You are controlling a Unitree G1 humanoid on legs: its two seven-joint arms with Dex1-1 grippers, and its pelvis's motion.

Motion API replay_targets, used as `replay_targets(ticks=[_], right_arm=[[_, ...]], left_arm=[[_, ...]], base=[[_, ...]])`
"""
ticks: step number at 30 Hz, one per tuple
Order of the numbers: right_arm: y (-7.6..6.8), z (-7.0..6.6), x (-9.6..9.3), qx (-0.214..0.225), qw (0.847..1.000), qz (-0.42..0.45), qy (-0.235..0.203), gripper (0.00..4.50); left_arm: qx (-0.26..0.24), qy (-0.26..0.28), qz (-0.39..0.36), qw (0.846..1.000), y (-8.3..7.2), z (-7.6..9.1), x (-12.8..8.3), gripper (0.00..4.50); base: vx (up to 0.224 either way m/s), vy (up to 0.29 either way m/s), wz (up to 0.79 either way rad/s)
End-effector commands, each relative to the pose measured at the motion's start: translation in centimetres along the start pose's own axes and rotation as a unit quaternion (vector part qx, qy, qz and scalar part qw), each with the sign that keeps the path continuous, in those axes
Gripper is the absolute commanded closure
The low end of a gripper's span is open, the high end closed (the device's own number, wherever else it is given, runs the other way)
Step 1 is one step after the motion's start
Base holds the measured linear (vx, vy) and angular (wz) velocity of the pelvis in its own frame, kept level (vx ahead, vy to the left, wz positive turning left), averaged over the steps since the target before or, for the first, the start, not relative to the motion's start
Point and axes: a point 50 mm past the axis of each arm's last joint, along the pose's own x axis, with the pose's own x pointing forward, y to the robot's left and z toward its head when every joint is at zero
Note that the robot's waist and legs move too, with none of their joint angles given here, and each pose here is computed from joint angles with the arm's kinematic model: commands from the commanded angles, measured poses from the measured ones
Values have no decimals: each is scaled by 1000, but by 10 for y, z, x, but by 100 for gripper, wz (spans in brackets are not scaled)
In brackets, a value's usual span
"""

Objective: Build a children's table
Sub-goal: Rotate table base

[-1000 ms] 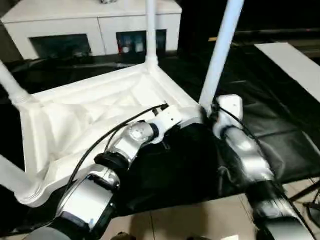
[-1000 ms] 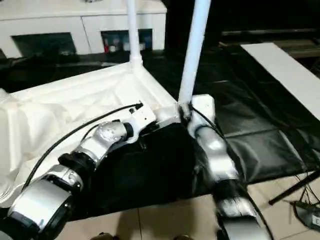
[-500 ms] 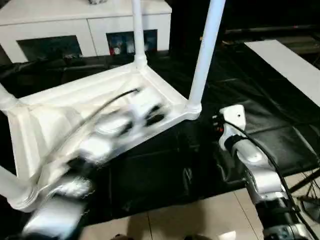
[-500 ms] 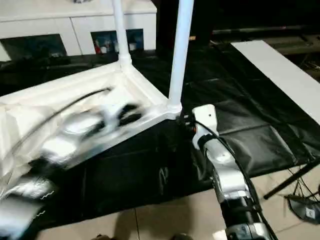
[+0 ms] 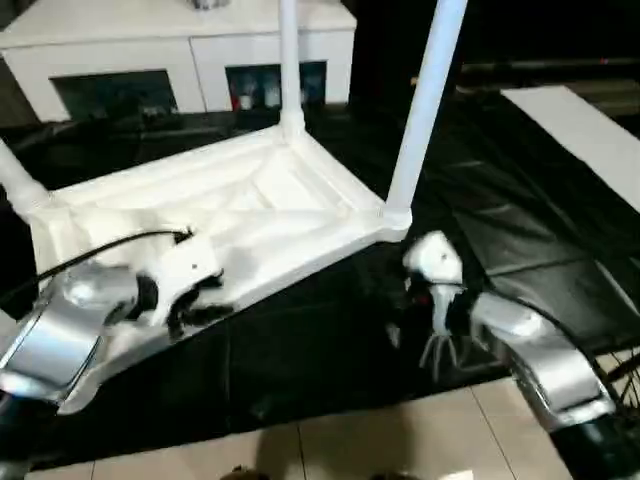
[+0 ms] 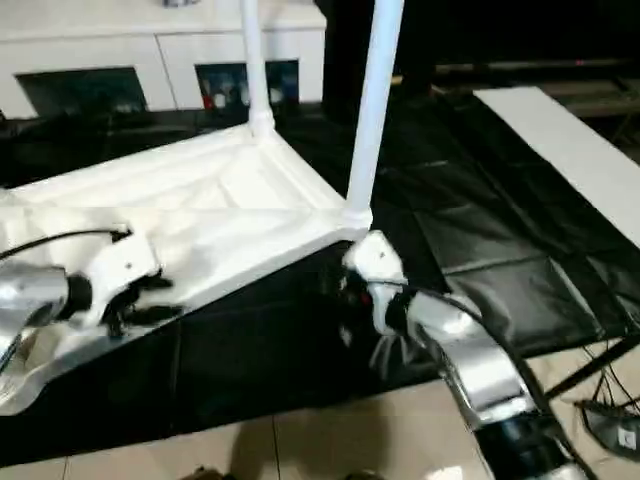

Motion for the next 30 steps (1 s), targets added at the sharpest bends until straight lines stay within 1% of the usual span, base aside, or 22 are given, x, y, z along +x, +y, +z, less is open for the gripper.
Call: replay_targets(ticks=[1,3,4,5,6,8,12,13,14,17,19,22,24,26,28,30], right_arm=[[4,3,-1,-9,1000,18,0,92],[6,4,-3,-14,1000,27,6,92],[7,5,-3,-15,999,29,7,92],[8,5,-4,-15,999,32,8,92],[8,6,-4,-17,999,35,9,92],[10,6,-4,-19,999,42,12,92],[11,6,-4,-22,998,51,19,92],[11,6,-4,-23,998,52,21,92],[12,5,-4,-23,998,53,22,92],[13,4,-4,-25,998,55,26,92],[13,4,-4,-25,998,57,28,92],[14,3,-4,-25,998,58,28,92],[14,4,-4,-26,998,58,29,92],[14,3,-4,-27,998,57,30,92],[13,3,-4,-28,998,56,30,92],[13,3,-4,-28,998,56,30,92]], left_arm=[[4,6,0,1000,-1,2,-4,219],[8,32,22,999,1,-2,-6,219],[5,37,28,999,2,-3,-6,219],[0,42,33,999,2,-4,-6,235],[-1,45,34,998,2,-4,-7,235],[-9,52,41,998,4,-5,-9,258],[-13,63,39,997,3,-8,-10,278],[-14,65,39,997,3,-9,-10,301],[-18,67,36,997,2,-10,-10,301],[-21,71,33,997,1,-12,-8,321],[-23,74,32,996,0,-13,-7,345],[-26,78,26,996,-3,-14,-6,364],[-27,80,25,996,-3,-14,-6,391],[-27,84,23,996,-4,-16,-6,399],[-26,85,24,996,-4,-16,-6,429],[-24,80,32,996,-2,-15,-6,439]], base=[[0,0,0],[0,0,0],[0,0,0],[0,0,0],[0,0,0],[0,0,0],[0,0,0],[0,0,0],[0,0,0],[0,0,0],[0,0,0],[0,0,0],[0,0,0],[0,0,0],[0,0,0],[0,0,0]])
